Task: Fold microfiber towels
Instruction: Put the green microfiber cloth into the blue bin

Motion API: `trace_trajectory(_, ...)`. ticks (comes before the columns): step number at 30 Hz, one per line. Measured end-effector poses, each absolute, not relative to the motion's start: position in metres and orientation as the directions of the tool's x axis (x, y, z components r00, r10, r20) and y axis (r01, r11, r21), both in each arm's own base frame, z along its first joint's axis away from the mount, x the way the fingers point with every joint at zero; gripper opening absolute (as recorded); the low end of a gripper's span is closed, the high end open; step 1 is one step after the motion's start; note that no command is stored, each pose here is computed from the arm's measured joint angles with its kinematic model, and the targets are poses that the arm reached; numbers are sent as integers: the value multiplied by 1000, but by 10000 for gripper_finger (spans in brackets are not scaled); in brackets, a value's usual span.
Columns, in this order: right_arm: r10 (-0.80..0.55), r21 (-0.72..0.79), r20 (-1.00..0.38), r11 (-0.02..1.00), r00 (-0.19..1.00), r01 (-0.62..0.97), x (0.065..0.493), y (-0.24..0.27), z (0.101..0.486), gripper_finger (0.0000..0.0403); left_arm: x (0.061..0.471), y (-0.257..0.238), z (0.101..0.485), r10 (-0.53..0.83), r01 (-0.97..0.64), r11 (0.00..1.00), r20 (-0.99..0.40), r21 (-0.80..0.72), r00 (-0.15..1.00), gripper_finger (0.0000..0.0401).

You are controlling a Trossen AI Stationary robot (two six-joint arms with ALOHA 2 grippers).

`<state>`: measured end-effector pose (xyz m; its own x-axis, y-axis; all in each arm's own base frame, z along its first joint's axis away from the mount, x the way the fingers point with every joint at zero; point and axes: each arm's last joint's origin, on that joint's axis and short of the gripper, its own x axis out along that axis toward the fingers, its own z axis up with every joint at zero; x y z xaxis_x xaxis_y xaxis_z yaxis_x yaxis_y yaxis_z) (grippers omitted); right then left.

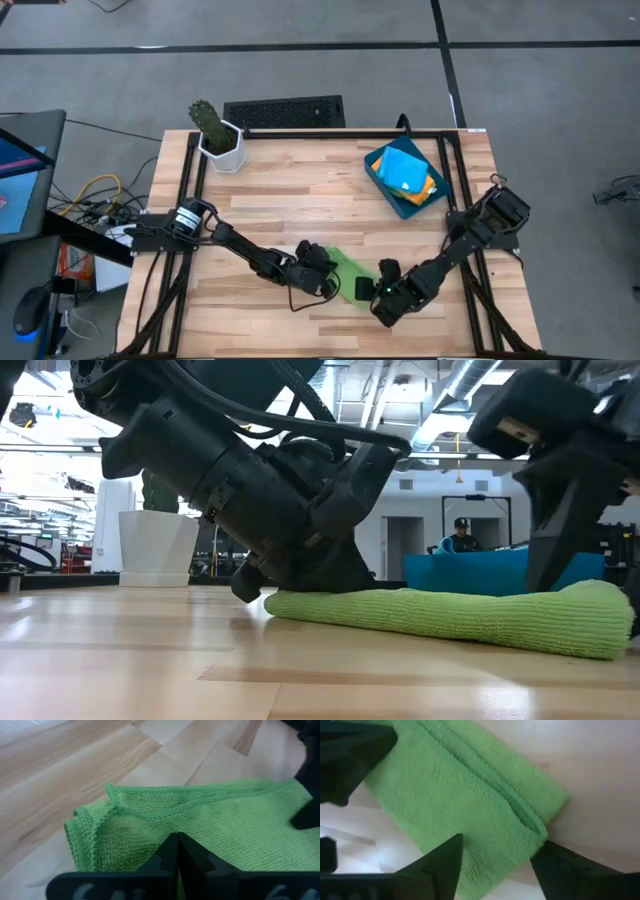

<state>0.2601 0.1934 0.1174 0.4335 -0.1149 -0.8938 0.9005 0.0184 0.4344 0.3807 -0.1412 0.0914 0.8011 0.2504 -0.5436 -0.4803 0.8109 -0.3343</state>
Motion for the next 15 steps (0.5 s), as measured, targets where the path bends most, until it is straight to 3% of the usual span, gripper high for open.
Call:
trace_trajectory(9,-137,404,-902,68,409,912,265,182,115,120,383,-142,95,228,-457,811,-522,-365,822,0)
trace_trajectory(15,-155,372,-902,199,403,907,264,182,114,23,378,-141,110,189,-428,842,-564,-329,804,0)
